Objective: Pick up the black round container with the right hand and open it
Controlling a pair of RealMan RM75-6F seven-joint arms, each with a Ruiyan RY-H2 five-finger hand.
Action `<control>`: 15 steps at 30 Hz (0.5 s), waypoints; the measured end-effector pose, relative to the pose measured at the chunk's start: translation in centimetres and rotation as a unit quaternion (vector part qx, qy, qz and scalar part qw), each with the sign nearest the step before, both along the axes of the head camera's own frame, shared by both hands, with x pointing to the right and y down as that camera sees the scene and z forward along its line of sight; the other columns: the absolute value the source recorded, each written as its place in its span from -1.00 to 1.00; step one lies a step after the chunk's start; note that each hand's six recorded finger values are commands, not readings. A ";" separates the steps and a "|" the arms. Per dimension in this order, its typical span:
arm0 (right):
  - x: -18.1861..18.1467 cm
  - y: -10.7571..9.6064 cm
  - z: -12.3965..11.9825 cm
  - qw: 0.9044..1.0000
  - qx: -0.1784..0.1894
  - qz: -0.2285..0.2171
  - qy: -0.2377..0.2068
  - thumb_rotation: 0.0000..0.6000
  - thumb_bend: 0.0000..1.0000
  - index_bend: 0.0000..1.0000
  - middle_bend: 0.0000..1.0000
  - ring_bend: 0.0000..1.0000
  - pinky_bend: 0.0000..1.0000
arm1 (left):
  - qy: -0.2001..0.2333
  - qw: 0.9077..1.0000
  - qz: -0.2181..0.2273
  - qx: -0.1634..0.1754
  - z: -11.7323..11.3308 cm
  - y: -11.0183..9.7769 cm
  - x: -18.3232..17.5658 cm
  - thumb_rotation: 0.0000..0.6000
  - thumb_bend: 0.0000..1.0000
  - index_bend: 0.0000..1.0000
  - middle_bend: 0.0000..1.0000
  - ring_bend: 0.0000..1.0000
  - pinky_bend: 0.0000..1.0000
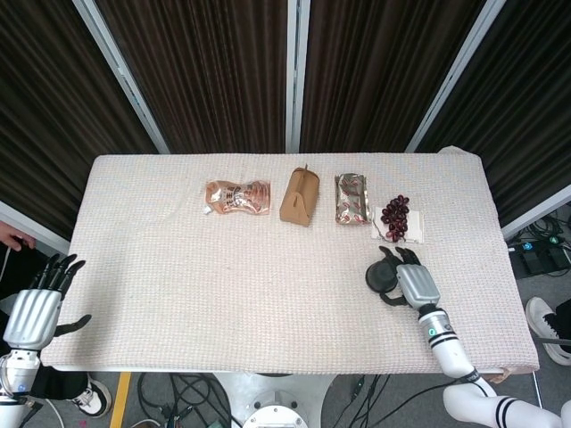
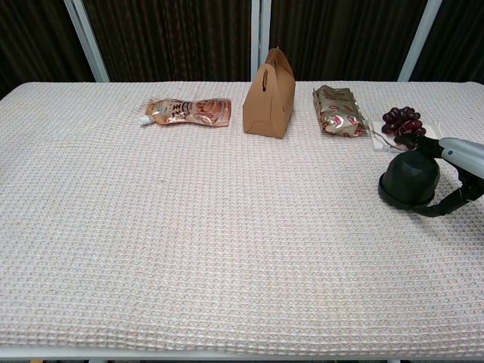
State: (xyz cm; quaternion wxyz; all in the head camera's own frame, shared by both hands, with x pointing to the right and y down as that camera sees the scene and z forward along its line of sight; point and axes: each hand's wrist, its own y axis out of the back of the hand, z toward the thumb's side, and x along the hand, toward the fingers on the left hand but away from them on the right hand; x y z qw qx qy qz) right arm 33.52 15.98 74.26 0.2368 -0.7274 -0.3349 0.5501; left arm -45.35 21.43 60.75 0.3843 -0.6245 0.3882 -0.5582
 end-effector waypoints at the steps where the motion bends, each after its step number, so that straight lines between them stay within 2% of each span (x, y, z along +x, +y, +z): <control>1: 0.1 0.0 0.0 1.000 0.000 0.000 0.001 1.00 -0.55 -0.89 -0.17 -0.95 -1.00 | 0.000 1.000 0.000 -0.001 0.0 0.0 0.0 1.00 -0.95 -0.74 -0.87 -1.00 -0.56; 5: 0.1 -0.1 -0.1 1.000 0.006 0.002 0.000 1.00 -0.52 -0.53 -0.13 -0.91 -1.00 | 0.001 1.000 0.001 -0.001 0.1 0.1 0.0 1.00 -0.95 -0.74 -0.87 -1.00 -0.56; 8: 0.1 -0.3 -0.5 1.000 0.016 0.004 -0.006 1.00 -0.52 -0.37 -0.10 -0.89 -1.00 | 0.001 1.000 0.002 -0.001 0.1 0.0 0.1 1.00 -0.95 -0.74 -0.87 -1.00 -0.56; 11: 0.0 -0.9 -1.2 0.999 0.032 0.004 -0.013 1.00 -0.51 -0.25 -0.09 -0.87 -1.00 | 0.001 1.000 0.003 -0.001 0.1 0.0 0.2 1.00 -0.95 -0.74 -0.87 -1.00 -0.56; 15: -0.6 -2.1 -3.0 0.998 0.061 0.001 -0.029 1.00 -0.51 -0.21 -0.07 -0.84 -1.00 | 0.001 1.000 0.004 -0.001 0.0 0.0 0.3 1.00 -0.95 -0.74 -0.87 -1.00 -0.56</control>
